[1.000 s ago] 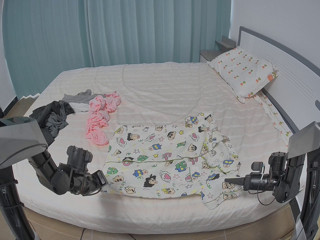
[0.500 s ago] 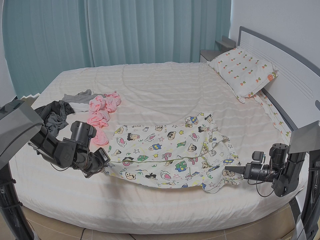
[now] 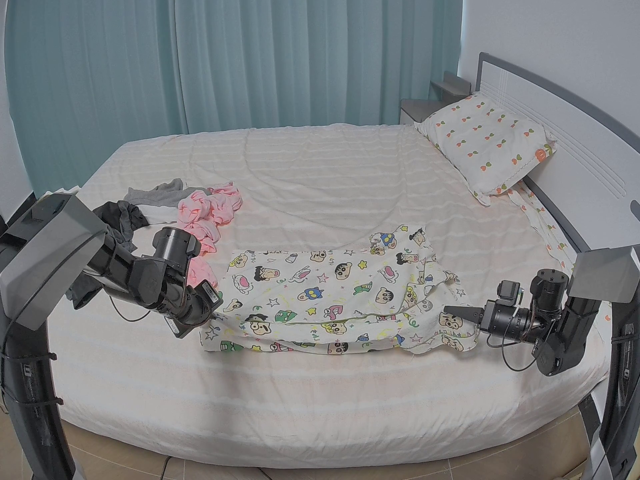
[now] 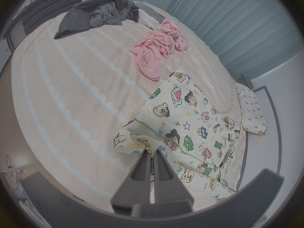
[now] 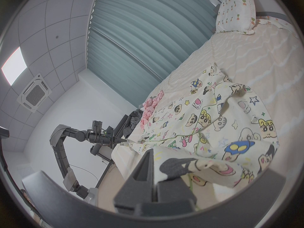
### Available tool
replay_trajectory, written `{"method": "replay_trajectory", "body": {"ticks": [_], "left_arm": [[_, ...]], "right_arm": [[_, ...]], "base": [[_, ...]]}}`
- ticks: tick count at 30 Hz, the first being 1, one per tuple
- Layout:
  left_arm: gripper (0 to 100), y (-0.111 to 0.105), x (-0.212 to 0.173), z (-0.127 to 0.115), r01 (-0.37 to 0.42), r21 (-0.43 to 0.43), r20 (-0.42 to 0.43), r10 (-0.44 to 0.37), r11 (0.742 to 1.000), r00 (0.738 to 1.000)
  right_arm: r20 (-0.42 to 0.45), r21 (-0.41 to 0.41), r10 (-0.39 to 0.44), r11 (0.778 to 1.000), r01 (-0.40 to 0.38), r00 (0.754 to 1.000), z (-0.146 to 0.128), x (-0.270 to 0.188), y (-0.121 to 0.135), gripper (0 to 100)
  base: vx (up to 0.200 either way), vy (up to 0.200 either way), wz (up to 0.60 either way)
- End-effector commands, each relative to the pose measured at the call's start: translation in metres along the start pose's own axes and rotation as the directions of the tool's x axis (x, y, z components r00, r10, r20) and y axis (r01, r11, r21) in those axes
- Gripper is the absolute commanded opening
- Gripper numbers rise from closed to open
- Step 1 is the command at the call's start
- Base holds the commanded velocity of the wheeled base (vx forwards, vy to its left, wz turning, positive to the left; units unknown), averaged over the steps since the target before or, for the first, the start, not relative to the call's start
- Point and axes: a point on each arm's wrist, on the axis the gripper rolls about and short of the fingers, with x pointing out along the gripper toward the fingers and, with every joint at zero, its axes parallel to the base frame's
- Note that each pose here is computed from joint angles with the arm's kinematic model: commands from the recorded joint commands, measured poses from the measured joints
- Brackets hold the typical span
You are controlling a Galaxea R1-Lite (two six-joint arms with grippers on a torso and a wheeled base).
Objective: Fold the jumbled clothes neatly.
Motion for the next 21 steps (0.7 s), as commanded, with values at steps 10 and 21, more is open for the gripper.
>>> {"method": "replay_trajectory", "body": {"ticks": [10,21], "left_arm": [[0,-0.020,0.034,0.013,0.016,-0.015,0.012,-0.015,1.000,1.000],[0,-0.026,0.052,0.020,0.017,-0.048,0.057,-0.014,0.999,0.998]], "right_arm": [[0.023,0.028,-0.022,0.999,0.021,0.999,0.013,0.021,-0.035,0],[0.070,0.047,-0.059,0.997,0.056,0.996,0.028,0.031,-0.061,0]], "base": [[0.000,0.000,0.00],[0.000,0.000,0.00]]}}
